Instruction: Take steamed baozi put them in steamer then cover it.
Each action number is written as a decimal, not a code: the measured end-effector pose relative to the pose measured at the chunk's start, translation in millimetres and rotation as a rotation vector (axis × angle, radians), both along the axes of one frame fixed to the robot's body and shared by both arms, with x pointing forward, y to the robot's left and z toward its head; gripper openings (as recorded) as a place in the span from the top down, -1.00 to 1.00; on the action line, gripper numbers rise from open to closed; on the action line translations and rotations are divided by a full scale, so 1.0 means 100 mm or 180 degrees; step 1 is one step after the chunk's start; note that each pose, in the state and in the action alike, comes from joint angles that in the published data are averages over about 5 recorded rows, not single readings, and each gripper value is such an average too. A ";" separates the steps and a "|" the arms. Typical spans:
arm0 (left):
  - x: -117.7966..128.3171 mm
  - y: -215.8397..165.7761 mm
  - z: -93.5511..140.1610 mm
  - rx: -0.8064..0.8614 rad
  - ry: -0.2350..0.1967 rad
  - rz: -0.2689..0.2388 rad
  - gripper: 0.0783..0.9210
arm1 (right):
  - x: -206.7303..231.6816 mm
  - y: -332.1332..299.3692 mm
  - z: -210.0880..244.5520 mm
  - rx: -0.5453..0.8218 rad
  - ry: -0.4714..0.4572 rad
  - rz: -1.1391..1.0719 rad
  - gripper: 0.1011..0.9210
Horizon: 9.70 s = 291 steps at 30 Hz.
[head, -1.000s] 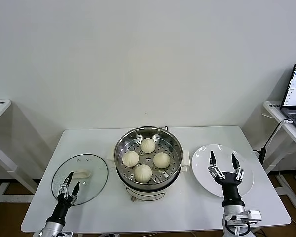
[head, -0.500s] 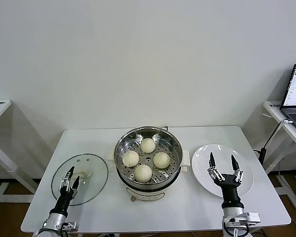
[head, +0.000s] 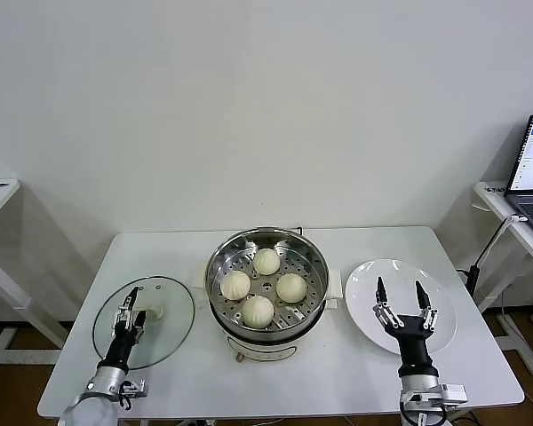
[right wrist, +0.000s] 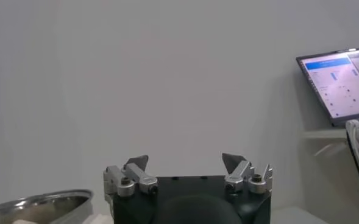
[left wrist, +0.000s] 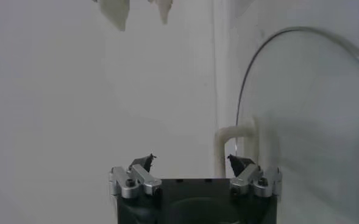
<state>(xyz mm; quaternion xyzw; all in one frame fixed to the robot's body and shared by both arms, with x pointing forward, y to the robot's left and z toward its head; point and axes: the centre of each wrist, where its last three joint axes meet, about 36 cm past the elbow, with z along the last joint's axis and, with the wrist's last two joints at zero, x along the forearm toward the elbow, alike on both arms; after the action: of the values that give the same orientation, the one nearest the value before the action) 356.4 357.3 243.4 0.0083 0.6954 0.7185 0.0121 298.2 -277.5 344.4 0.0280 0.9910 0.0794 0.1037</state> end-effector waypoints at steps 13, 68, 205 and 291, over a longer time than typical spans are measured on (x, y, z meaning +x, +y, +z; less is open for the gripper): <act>0.12 0.01 -0.08 0.0015 0.0014 0.0034 -0.11 | 0.01 0.01 -0.05 -0.0019 0.0002 0.0020 -0.76; -0.21 -1.63 2.52 -0.0167 -0.0323 0.0087 0.74 | 0.13 -0.07 -0.06 -0.0037 -0.0077 -0.0101 -0.76; 0.09 -3.51 1.73 -0.0110 -0.0018 -0.0023 0.52 | 0.19 -0.03 -0.33 -0.0176 0.0041 -0.0038 -0.76; -0.75 -0.88 1.62 -0.3912 -0.0307 0.0151 -0.77 | 0.09 0.02 0.38 -0.0344 0.0283 0.0173 -0.76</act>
<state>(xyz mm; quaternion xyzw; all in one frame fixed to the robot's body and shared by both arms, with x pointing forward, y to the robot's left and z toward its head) 281.2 269.7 405.4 -0.0481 0.9809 0.1859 0.0301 307.0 -275.1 382.9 -0.0011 0.9979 0.0273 0.0588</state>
